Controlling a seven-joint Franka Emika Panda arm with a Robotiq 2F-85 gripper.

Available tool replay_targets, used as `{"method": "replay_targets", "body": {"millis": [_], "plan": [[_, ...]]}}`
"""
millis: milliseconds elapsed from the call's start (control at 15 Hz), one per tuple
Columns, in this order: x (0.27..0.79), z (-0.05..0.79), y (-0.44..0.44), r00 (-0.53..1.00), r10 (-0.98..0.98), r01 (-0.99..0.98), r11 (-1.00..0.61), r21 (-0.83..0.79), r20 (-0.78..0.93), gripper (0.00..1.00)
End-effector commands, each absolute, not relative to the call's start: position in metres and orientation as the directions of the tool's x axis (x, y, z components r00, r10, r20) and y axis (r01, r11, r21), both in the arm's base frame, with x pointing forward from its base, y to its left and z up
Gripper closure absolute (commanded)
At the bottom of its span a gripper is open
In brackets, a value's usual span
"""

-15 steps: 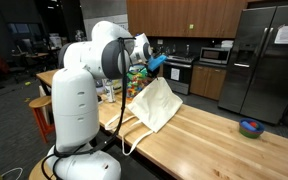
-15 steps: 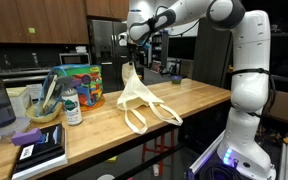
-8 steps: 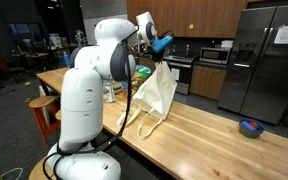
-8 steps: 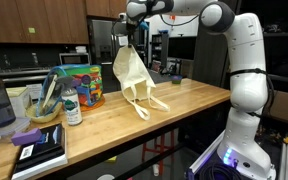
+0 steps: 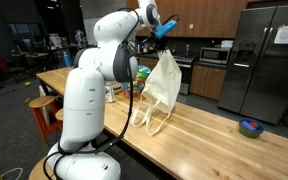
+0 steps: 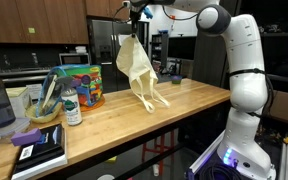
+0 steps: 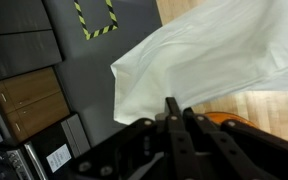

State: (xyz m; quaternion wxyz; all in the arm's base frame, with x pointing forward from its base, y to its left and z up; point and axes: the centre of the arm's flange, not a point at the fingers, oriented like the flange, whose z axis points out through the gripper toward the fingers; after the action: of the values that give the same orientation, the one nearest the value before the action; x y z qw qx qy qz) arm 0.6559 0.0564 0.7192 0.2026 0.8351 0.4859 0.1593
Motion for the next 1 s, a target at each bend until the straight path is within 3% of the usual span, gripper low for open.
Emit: {"method": "replay_targets", "body": {"millis": [0, 933], "plan": [[0.669, 0.748, 0.071, 0.467, 0.883, 0.756, -0.427, 0.497, 0.049, 0.99], [0.67, 0.788, 0.2, 0.281, 0.959, 0.824, -0.263, 0.501, 0.041, 0.99]]}}
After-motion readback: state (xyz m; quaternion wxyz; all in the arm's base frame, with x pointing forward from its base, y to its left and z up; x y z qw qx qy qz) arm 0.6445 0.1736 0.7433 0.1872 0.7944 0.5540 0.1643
